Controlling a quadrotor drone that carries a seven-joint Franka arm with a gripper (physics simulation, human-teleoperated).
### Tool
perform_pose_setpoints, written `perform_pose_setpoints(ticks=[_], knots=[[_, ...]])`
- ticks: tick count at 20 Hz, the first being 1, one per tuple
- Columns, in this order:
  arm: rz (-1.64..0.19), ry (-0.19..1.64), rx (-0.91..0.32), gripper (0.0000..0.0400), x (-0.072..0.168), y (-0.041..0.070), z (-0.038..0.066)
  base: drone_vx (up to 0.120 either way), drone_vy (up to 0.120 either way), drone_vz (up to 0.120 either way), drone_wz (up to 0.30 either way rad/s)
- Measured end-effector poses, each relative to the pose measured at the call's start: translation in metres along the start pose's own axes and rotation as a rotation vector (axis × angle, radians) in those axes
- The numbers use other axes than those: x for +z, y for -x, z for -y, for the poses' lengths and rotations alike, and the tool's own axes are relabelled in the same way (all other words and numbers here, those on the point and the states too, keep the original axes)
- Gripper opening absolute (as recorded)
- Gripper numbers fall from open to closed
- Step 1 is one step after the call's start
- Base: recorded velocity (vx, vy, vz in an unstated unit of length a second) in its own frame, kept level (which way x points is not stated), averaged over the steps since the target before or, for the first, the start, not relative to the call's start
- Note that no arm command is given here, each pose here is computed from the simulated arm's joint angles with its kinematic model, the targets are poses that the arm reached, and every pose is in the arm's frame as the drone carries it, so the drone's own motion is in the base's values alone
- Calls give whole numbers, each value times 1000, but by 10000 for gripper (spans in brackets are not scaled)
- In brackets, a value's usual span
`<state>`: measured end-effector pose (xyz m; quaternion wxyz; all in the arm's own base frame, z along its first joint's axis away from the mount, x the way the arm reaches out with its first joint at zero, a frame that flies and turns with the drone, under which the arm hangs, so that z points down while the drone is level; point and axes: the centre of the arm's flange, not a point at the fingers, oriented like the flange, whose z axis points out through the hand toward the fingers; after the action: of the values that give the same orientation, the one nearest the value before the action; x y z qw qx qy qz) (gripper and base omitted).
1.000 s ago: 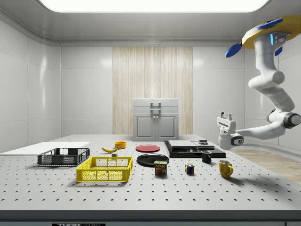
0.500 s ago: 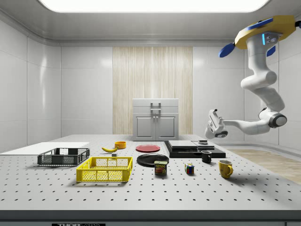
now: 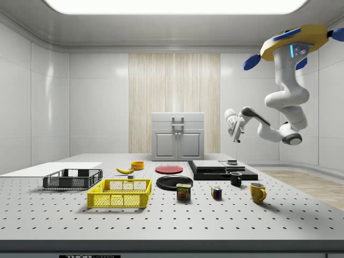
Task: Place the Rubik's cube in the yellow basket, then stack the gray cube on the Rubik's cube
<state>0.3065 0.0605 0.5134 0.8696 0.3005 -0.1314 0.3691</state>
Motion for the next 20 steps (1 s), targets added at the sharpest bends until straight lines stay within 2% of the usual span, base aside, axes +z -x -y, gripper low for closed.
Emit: perform_pose_setpoints(ticks=[3,5,7,12,17,20], knots=[[-191,189,-7,400,3,19,19,120,0,-120,0],[-277,272,-10,400,7,27,26,0,0,-120,0],[-337,330,-12,400,10,32,32,100,0,-120,0],[-421,410,-15,400,16,39,39,120,0,-120,0],[-456,442,-17,400,18,42,41,120,-120,-120,0],[-466,451,-17,400,19,43,42,0,0,-120,0]])
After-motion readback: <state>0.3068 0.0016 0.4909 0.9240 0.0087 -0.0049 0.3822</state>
